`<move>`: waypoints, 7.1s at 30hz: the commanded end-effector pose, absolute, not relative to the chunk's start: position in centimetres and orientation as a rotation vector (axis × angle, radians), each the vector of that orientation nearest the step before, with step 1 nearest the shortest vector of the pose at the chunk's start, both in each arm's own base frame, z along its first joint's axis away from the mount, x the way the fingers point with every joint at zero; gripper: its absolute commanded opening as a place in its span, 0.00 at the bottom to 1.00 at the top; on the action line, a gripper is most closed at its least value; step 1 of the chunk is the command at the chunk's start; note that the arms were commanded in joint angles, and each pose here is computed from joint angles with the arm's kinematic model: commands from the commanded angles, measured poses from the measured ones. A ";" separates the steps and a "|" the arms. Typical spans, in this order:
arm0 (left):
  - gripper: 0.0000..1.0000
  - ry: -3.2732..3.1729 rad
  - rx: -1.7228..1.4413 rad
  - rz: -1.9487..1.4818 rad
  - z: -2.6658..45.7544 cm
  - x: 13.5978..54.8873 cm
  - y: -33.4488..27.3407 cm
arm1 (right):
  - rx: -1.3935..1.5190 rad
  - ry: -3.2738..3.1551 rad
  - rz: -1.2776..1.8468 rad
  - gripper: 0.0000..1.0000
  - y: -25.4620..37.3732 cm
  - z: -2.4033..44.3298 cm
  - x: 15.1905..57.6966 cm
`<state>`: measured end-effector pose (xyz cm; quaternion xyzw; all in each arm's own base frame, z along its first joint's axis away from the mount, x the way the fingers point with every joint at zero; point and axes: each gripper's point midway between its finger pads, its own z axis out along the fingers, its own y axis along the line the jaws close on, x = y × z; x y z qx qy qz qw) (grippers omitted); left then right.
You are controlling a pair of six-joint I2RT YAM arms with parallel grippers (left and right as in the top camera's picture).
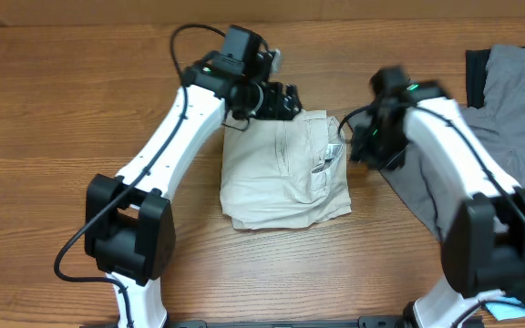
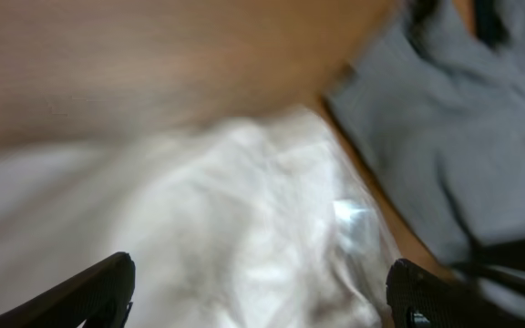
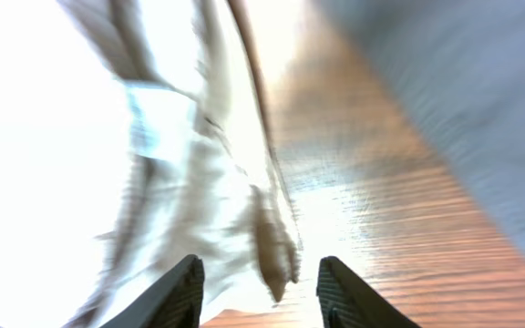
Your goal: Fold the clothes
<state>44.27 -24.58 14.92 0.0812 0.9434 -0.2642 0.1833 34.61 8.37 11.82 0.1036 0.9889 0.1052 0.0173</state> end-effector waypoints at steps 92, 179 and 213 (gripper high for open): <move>0.04 3.167 0.993 -1.020 -1.1 31.0 -25.5 | 0.223 2.882 -0.004 0.81 8.1 18.6 32.5; 0.04 2.914 -1.327 0.476 2.4 34.1 19.5 | 0.223 2.921 -0.025 0.83 7.8 18.4 31.5; 0.90 2.455 -0.537 -0.191 19.8 49.7 11.3 | 0.205 2.774 0.291 1.00 11.3 19.8 35.5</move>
